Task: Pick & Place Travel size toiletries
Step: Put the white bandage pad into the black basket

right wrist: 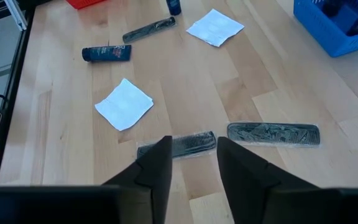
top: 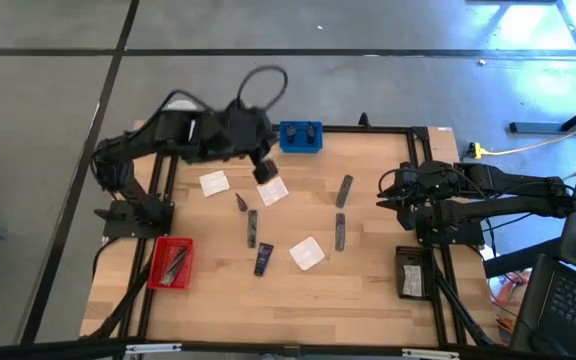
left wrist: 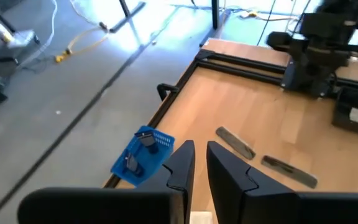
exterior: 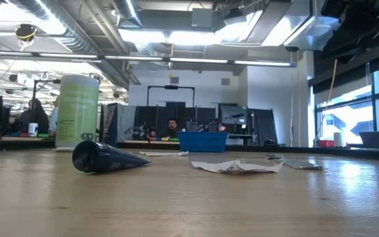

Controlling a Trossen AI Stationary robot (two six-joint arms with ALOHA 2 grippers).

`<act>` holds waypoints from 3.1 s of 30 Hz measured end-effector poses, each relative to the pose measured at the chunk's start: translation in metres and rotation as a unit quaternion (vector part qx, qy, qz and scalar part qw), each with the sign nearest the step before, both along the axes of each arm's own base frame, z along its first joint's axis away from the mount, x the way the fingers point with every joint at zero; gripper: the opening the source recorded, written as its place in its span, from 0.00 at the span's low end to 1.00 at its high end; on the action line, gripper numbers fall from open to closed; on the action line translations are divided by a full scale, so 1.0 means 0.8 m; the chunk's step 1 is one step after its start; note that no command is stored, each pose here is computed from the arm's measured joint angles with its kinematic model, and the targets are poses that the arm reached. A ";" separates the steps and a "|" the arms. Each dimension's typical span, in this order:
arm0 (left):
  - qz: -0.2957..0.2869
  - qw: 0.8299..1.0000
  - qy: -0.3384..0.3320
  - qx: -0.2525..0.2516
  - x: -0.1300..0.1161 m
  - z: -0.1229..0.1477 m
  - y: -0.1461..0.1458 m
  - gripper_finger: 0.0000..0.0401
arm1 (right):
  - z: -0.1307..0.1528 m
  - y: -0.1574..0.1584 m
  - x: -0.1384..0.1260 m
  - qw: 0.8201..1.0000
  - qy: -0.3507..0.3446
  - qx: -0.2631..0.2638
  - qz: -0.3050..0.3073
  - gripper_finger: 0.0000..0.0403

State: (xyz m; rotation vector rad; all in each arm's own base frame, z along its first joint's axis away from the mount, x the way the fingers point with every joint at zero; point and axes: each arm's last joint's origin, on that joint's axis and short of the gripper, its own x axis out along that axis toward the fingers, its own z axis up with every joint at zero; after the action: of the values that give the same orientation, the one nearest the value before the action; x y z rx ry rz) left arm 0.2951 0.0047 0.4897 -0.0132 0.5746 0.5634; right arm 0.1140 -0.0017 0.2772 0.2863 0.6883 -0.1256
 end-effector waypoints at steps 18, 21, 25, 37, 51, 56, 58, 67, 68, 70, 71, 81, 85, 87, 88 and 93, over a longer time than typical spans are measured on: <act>-0.127 0.989 0.038 0.064 0.036 -0.117 -0.157 0.06 | 0.000 0.000 0.000 1.000 0.000 0.000 0.000 0.38; -0.148 0.986 0.035 0.069 0.036 -0.135 -0.173 0.05 | 0.000 0.000 0.000 1.000 0.000 0.000 0.000 0.39; -0.229 0.971 0.023 0.069 0.029 -0.153 -0.191 0.03 | 0.000 0.000 0.000 1.000 0.000 0.000 0.000 0.37; -0.284 0.950 -0.118 0.055 -0.057 -0.209 -0.161 0.02 | 0.016 -0.001 0.011 0.996 -0.079 -0.029 -0.001 0.32; -0.204 0.953 -0.221 0.042 -0.161 -0.295 -0.080 0.02 | 0.059 -0.003 0.069 0.951 -0.285 -0.118 0.018 0.27; -0.218 0.946 -0.239 0.029 -0.187 -0.321 -0.064 0.01 | 0.047 -0.003 0.096 0.951 -0.265 -0.154 0.039 0.28; -0.215 0.944 -0.249 0.028 -0.196 -0.328 -0.059 0.01 | 0.038 -0.003 0.105 0.954 -0.245 -0.168 0.049 0.29; -0.206 0.942 -0.258 0.056 -0.221 -0.362 -0.044 0.01 | 0.011 0.019 0.134 0.948 -0.194 -0.215 0.128 0.37; -0.206 0.943 -0.256 0.057 -0.222 -0.364 -0.043 0.01 | 0.008 0.022 0.136 0.949 -0.190 -0.214 0.133 0.38; -0.206 0.944 -0.252 0.056 -0.224 -0.365 -0.042 0.01 | 0.004 0.030 0.140 0.950 -0.182 -0.213 0.138 0.39; -0.206 0.944 -0.250 0.052 -0.225 -0.366 -0.042 0.01 | 0.001 0.034 0.141 0.950 -0.177 -0.215 0.143 0.40; -0.203 0.947 -0.246 0.033 -0.225 -0.369 -0.042 0.04 | -0.012 0.080 0.159 0.946 -0.065 -0.258 0.187 0.39; -0.203 0.947 -0.247 0.032 -0.225 -0.369 -0.042 0.03 | -0.020 0.097 0.162 0.948 0.001 -0.255 0.192 0.37; -0.203 0.947 -0.247 0.032 -0.225 -0.369 -0.042 0.03 | -0.026 0.103 0.162 0.950 0.029 -0.246 0.192 0.36; -0.203 0.947 -0.247 0.032 -0.225 -0.369 -0.042 0.03 | -0.030 0.106 0.162 0.952 0.040 -0.240 0.188 0.35; -0.203 0.947 -0.247 0.032 -0.225 -0.369 -0.042 0.03 | -0.053 0.121 0.162 0.955 0.091 -0.215 0.181 0.34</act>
State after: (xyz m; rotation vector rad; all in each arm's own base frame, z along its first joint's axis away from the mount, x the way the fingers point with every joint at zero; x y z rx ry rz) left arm 0.1152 -0.0290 0.1944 0.0249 0.0610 0.1599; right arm 0.2433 0.0954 0.2347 -0.2757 0.8655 0.0504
